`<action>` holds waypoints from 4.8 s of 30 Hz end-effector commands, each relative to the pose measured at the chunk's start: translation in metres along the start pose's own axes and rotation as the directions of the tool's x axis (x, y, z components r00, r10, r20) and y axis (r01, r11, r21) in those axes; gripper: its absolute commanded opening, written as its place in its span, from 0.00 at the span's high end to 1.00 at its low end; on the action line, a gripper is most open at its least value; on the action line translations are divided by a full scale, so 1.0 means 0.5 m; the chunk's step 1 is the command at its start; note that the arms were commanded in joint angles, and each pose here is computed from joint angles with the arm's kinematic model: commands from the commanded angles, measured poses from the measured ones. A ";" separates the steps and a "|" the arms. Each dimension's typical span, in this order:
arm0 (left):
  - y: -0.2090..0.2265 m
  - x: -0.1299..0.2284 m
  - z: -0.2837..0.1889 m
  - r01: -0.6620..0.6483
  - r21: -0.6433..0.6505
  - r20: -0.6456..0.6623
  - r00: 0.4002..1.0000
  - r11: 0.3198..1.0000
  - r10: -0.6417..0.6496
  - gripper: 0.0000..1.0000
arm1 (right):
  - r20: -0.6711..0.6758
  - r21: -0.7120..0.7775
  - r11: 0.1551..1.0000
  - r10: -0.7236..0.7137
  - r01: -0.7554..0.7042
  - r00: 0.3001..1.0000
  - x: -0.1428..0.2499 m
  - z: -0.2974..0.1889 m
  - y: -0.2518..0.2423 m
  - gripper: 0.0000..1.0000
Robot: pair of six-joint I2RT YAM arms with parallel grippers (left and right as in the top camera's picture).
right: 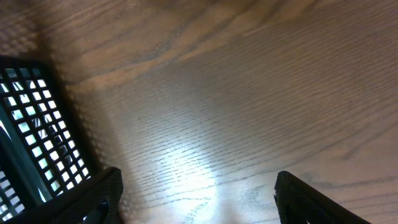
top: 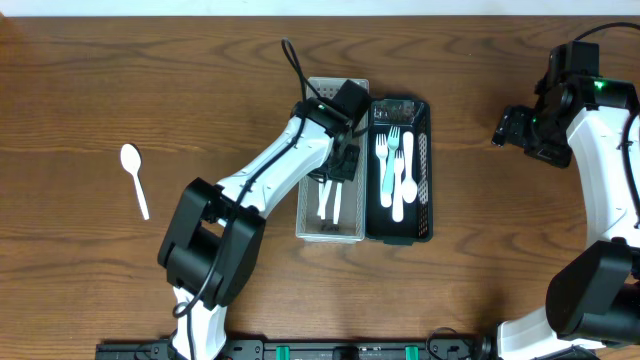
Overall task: Pack container
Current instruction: 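Carry the spoon right and lower it into the clear basket, then open left gripper and return it to the last spoon, then lower left gripper and grasp the last white spoon, then carry the spoon right and lower it into the clear basket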
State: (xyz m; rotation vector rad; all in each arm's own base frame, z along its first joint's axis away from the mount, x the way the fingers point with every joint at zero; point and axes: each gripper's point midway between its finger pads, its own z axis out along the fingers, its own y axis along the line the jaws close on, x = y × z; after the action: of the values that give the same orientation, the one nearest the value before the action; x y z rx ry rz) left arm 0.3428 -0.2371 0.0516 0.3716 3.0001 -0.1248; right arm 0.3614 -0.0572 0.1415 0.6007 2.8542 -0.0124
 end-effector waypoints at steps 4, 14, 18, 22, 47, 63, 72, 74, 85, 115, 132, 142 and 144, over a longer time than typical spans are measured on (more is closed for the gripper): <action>0.005 -0.022 -0.099 -0.091 -0.003 0.099 0.991 0.996 0.091 0.55 | -0.002 -0.003 1.000 -0.010 0.010 1.000 0.000 0.000 -0.001 0.19; 0.270 -0.021 -0.449 0.214 -0.091 0.457 0.877 0.973 -0.150 0.31 | -0.005 -0.002 1.000 -0.018 0.018 1.000 0.002 0.000 -0.002 0.18; 0.476 0.044 -0.501 0.505 -0.097 0.500 0.770 0.858 -0.397 0.24 | -0.006 -0.001 1.000 -0.018 0.018 1.000 0.002 0.000 -0.002 0.18; 0.632 0.113 -0.483 0.694 -0.062 0.473 0.653 0.718 -0.591 0.22 | -0.008 -0.001 1.000 -0.018 0.018 1.000 0.003 0.000 -0.002 0.17; 0.787 0.153 -0.019 0.720 -0.111 0.039 0.692 0.686 -0.720 0.22 | -0.005 -0.002 1.000 -0.025 0.025 1.000 0.001 0.000 -0.002 0.16; 0.780 0.177 0.071 0.700 -0.126 -0.063 0.701 0.702 -0.710 0.22 | -0.006 -0.001 0.999 -0.032 0.032 0.999 0.002 0.000 -0.002 0.15; 0.768 0.195 0.084 0.700 -0.130 -0.097 0.695 0.702 -0.712 0.62 | -0.007 -0.001 0.999 -0.033 0.033 0.999 0.003 0.000 -0.002 0.15; 0.766 0.197 0.084 0.700 -0.131 -0.103 0.694 0.702 -0.712 0.65 | -0.008 0.000 0.999 -0.033 0.033 0.999 0.003 0.000 -0.002 0.16; 0.764 0.200 0.083 0.700 -0.132 -0.110 0.693 0.702 -0.712 0.79 | -0.008 0.000 0.999 -0.033 0.033 0.999 0.003 0.000 -0.002 0.15; 0.239 0.037 -0.336 0.236 0.044 0.312 0.920 0.971 -0.238 0.94 | -0.004 -0.002 0.999 -0.036 0.036 0.999 0.001 0.000 -0.002 0.15; -0.037 0.040 -0.086 -0.076 0.027 0.092 0.993 0.997 0.073 0.94 | -0.007 -0.002 0.999 -0.036 0.036 0.999 0.002 0.000 -0.002 0.15; -0.013 0.013 -0.077 -0.097 0.016 0.100 0.990 0.995 0.095 0.69 | -0.006 -0.002 0.999 -0.036 0.036 0.999 0.002 0.000 -0.002 0.15; -0.009 -0.003 -0.114 -0.116 0.022 0.147 0.983 0.993 0.111 0.68 | -0.006 -0.002 0.999 -0.036 0.036 0.999 0.002 0.000 -0.002 0.15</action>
State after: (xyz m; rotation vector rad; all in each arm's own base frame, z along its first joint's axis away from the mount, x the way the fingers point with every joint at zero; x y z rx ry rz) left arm 0.3197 -0.2369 0.0690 0.4817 2.9434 -0.1461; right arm 0.3603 -0.0564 0.1411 0.5645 2.8669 -0.0120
